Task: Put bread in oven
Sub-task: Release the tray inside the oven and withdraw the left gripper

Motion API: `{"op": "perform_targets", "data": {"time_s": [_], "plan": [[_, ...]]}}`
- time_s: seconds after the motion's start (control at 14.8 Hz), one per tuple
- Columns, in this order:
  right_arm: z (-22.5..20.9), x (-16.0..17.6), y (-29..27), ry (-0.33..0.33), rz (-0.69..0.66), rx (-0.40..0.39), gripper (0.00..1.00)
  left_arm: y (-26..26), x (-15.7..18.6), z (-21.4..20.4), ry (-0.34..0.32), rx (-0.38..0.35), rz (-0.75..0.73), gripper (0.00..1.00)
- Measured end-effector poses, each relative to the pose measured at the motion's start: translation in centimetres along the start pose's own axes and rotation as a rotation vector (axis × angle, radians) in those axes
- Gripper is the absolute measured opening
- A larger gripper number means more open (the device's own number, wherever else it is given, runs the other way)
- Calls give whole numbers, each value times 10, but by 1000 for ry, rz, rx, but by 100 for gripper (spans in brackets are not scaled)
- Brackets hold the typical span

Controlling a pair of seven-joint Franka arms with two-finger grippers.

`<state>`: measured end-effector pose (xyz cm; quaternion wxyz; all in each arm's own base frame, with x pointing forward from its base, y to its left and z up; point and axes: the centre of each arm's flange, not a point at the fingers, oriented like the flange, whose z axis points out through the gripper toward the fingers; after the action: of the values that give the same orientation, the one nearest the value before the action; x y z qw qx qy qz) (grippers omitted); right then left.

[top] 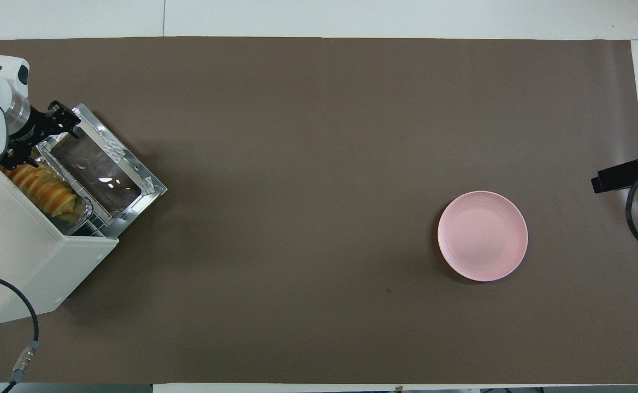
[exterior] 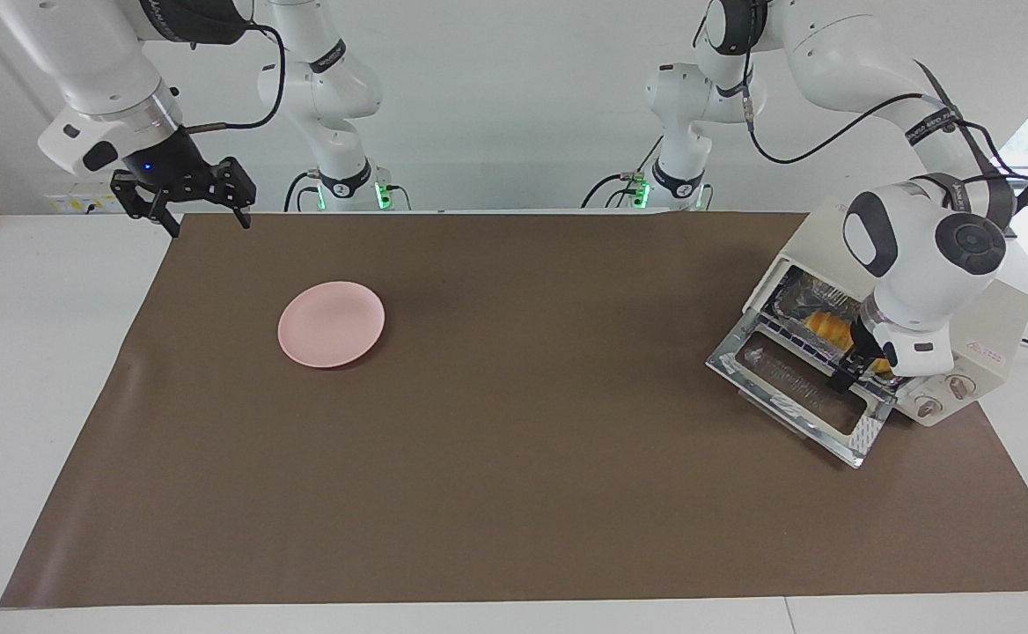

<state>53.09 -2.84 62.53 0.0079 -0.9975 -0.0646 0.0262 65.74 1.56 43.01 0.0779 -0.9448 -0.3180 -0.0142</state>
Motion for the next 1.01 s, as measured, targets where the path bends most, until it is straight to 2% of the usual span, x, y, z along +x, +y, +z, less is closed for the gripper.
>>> {"op": "perform_targets", "data": {"time_s": [0.2,0.54,0.81,1.01], "plan": [[0,0,0,0,0,0,100,15,-11,-57,15,-58,84,100],[0,0,0,0,0,0,100,-35,-48,-154,-100,-90,393,100],[0,0,0,0,0,0,100,-75,-85,-204,-162,-115,608,100],[0,0,0,0,0,0,100,-96,-95,-218,-179,-132,668,100]]}}
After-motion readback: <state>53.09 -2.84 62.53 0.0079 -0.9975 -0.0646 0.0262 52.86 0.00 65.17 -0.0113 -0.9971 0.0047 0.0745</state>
